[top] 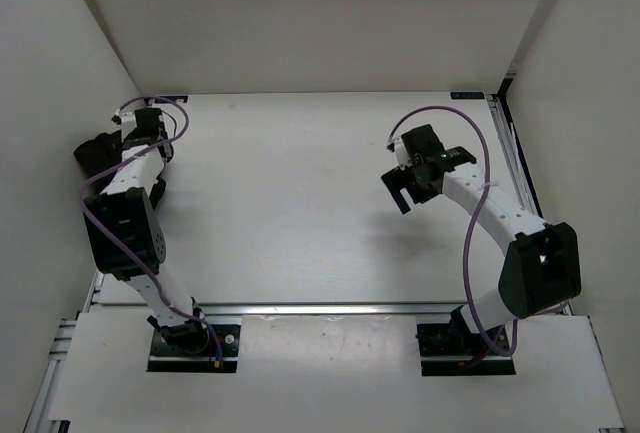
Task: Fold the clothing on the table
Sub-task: Move the skirt to the center of the board
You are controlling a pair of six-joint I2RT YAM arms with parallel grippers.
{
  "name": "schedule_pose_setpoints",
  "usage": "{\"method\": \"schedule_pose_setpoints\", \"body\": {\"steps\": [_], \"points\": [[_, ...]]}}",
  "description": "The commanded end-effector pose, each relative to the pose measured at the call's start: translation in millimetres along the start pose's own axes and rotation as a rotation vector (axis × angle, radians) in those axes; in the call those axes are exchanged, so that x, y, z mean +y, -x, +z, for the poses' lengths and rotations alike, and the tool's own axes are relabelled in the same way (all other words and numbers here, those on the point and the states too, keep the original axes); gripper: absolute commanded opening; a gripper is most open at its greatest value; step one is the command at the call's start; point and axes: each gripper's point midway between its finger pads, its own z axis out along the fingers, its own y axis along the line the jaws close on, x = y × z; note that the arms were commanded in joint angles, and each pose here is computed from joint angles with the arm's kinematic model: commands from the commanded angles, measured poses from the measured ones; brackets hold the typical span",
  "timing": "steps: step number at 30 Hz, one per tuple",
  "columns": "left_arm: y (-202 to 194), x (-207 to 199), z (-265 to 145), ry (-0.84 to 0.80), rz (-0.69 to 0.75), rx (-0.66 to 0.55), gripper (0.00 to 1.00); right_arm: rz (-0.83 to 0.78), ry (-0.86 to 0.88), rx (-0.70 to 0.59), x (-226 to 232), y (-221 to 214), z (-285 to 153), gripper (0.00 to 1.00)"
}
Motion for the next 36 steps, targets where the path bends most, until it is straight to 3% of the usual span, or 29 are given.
{"method": "schedule_pose_setpoints", "body": {"steps": [1, 3, 7, 9, 10, 12, 13, 15, 16, 20, 21, 23, 26, 28, 32, 36], "points": [[41, -2, -40, -0.05, -0.073, -0.128, 0.0, -0.01, -0.044, -0.057, -12, 16, -9, 0.99], [62, -19, -75, -0.095, -0.06, -0.21, 0.0, -0.018, -0.049, -0.056, -12, 11, -11, 0.99], [86, -87, -194, -0.28, 0.036, -0.439, 0.0, -0.019, -0.085, -0.043, -19, -1, -10, 0.99], [71, -138, -275, -0.489, 0.119, -0.535, 0.0, 0.015, -0.091, -0.046, -23, -7, -15, 0.99], [57, -158, -295, -0.588, 0.161, -0.528, 0.0, 0.047, -0.1, -0.029, -30, -17, -13, 0.99], [-22, -216, -341, -0.889, 0.307, -0.44, 0.44, 0.111, -0.102, -0.006, -39, -30, -14, 0.99], [-56, -239, -361, -1.066, 0.37, -0.383, 0.98, 0.138, -0.097, -0.006, -39, -34, -15, 0.99], [-120, -251, -378, -1.159, 0.468, -0.319, 0.99, 0.184, -0.104, -0.009, -46, -39, -18, 0.99], [-113, -245, -381, -1.142, 0.403, -0.327, 0.99, 0.189, -0.104, -0.01, -46, -42, -22, 0.99], [-23, -193, -420, -1.318, 0.037, -0.506, 0.99, 0.226, -0.112, -0.021, -47, -53, -28, 0.99], [4, -173, -416, -1.319, -0.067, -0.54, 0.99, 0.214, -0.095, -0.025, -41, -53, -29, 0.99], [35, -157, -382, -1.24, -0.119, -0.531, 0.99, 0.212, -0.052, -0.043, -32, -53, -32, 0.99], [19, -165, -340, -1.118, 0.096, -0.454, 0.99, 0.195, 0.018, -0.083, -17, -43, -36, 1.0], [-16, -175, -311, -0.963, 0.431, -0.454, 0.99, 0.169, 0.027, -0.123, -10, -30, -37, 1.0], [-80, -183, -319, -0.877, 0.873, -0.653, 0.99, 0.142, 0.035, -0.174, -8, -14, -34, 1.0], [-124, -190, -290, -0.893, 0.92, -0.566, 0.98, 0.138, 0.043, -0.166, -8, -15, -27, 0.99]]}}
